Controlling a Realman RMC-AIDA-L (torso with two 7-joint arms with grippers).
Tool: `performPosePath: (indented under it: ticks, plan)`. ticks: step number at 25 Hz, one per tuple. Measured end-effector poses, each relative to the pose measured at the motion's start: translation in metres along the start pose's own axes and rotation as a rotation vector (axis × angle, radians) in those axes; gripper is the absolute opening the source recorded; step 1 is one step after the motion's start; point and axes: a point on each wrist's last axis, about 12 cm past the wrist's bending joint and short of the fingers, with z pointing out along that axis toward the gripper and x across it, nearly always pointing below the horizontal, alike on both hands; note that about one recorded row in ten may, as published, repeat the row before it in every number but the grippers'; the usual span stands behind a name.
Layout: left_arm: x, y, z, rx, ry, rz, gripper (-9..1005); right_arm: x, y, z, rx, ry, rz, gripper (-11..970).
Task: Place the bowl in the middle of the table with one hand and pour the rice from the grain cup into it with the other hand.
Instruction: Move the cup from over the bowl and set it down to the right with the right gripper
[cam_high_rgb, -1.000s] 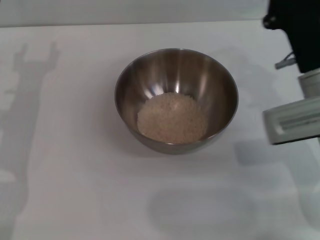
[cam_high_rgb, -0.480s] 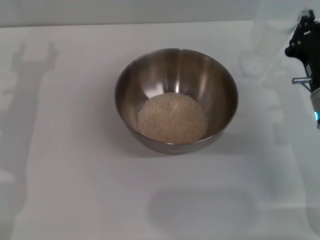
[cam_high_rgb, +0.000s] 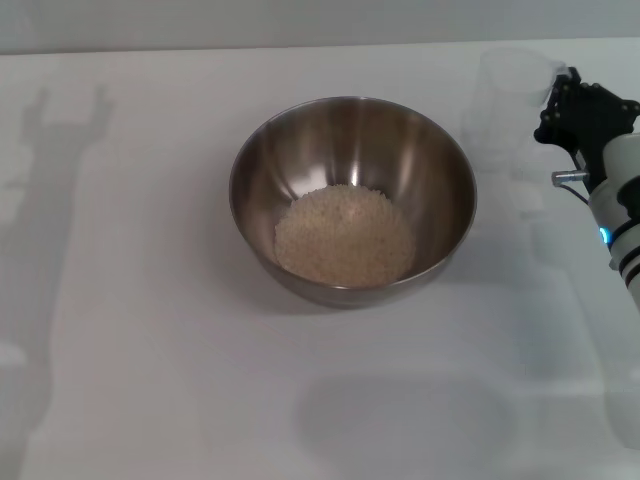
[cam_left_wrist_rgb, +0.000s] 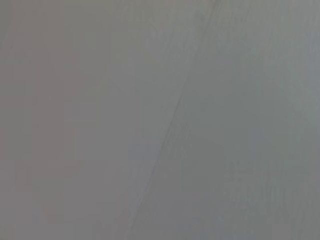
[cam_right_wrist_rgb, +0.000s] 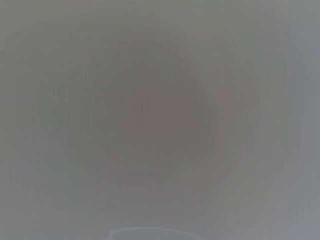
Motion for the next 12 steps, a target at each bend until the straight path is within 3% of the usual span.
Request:
performPosePath:
  ticks: [12]
  plan:
    - [-0.001, -0.001, 0.001, 0.001, -0.008, -0.001, 844, 0.005, 0.006, 0.014, -0.045, 0.113, -0.021, 18]
